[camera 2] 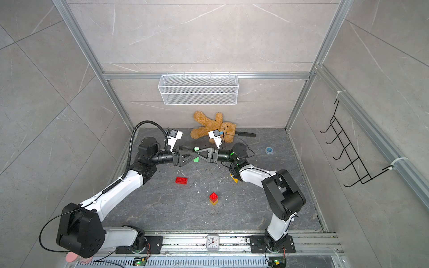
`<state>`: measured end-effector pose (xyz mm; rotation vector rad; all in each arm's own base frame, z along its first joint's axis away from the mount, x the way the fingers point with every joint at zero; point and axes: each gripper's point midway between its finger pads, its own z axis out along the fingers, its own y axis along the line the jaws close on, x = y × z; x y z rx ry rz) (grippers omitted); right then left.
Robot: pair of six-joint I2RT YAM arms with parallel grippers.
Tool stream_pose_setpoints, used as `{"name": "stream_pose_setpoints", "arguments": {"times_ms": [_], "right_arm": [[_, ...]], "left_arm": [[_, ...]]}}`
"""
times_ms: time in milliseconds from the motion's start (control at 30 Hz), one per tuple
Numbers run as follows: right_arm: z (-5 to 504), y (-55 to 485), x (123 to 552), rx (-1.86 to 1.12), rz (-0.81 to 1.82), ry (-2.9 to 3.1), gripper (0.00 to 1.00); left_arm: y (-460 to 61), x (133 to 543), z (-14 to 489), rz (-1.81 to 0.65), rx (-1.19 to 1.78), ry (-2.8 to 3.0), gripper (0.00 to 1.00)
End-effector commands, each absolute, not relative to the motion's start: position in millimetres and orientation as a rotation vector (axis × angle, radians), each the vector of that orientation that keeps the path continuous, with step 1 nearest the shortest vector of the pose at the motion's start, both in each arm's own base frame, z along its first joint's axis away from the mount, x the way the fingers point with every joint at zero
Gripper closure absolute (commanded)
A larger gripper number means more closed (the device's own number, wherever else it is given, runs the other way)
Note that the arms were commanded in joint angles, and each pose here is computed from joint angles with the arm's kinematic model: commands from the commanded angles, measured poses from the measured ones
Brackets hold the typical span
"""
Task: Assemble an ice cream with lego
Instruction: Pick up the lego brick from the center of the board.
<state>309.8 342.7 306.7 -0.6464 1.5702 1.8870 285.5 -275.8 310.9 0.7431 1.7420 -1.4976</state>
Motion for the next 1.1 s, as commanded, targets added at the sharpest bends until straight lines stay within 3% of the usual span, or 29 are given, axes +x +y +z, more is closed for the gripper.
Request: {"name": "stream_pose_setpoints", "arguments": {"times_ms": [0,200,367,767,967,1067], "right_arm": [[337.7,339.9,300.9,-0.699,1.861,1.449,0.63],[338.7,339.0,297.5,-0.702,1.863,1.452,0.62],[336.4,339.4,296.8,-0.704,1.861,1.461,0.62],[334.9,346.0,294.4,-0.723,1.872,1.475,0.62],[334.4,346.7,293.7,-0.728,1.875,1.476,0.58],[335.7,347.1,292.8,-0.735,1.875,1.470,0.52]], "left_arm": [[-279.7,280.4,322.3,-1.499,0.816,1.695,0.19],[-279.7,275.1,324.6,-1.528,0.829,1.691,0.29],[-278.2,269.5,328.2,-1.530,0.847,1.680,0.51],[-285.0,271.8,328.8,-1.560,0.872,1.684,0.52],[-284.2,272.3,329.0,-1.551,0.861,1.691,0.68],[-283.8,272.5,329.4,-1.547,0.860,1.690,0.70]]}}
